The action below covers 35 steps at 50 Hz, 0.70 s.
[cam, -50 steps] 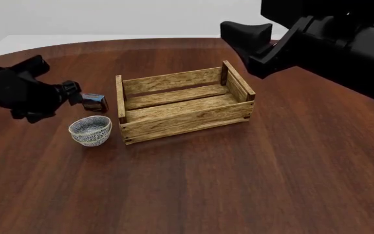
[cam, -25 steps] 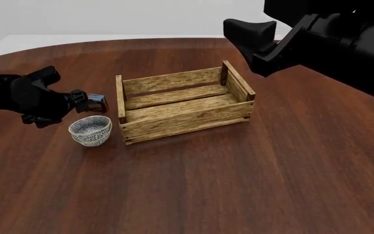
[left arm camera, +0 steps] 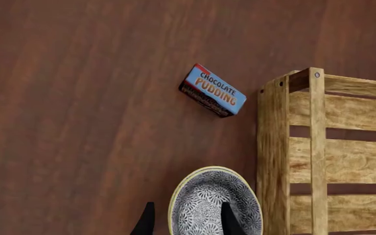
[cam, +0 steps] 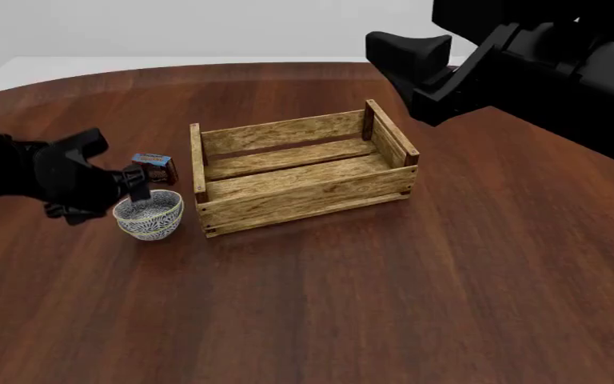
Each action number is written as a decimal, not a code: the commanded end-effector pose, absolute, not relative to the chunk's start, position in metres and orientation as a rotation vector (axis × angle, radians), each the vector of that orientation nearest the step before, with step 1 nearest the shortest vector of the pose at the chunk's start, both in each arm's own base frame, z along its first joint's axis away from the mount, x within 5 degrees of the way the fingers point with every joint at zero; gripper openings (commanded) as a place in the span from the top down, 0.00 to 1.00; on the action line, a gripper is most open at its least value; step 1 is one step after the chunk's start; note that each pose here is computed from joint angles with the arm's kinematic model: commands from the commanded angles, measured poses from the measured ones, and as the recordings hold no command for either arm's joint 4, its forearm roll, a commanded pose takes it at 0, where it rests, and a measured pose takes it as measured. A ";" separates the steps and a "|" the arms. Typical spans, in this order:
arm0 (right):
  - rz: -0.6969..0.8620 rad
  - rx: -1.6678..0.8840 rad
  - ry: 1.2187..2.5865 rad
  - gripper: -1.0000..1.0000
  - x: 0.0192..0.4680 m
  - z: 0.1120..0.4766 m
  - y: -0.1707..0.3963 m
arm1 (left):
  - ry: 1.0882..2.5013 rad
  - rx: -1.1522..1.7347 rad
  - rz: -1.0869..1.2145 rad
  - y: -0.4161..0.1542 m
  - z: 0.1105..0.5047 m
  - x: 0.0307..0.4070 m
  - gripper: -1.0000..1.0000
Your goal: Stack the right bowl on the left bowl and place them in the tray.
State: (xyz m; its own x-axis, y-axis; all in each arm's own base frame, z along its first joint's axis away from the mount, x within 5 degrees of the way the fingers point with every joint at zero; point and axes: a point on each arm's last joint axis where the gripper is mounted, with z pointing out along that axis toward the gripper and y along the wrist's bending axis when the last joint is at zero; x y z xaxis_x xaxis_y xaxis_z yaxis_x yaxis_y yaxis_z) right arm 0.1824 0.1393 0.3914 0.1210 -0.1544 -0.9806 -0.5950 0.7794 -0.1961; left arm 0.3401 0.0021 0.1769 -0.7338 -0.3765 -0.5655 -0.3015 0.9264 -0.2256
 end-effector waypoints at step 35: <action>0.364 -0.644 1.444 0.00 0.182 0.393 0.139 | 2.543 -0.386 -0.120 -0.003 0.146 0.345 0.00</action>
State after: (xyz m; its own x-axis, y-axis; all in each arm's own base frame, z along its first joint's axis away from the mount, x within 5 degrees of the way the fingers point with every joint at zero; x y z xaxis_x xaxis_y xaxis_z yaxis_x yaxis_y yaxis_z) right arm 0.1836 0.1403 0.3910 0.1188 -0.1567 -0.9805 -0.5956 0.7789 -0.1967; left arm 0.3357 0.0027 0.1414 -0.7595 -0.3886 -0.5217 -0.3230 0.9214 -0.2161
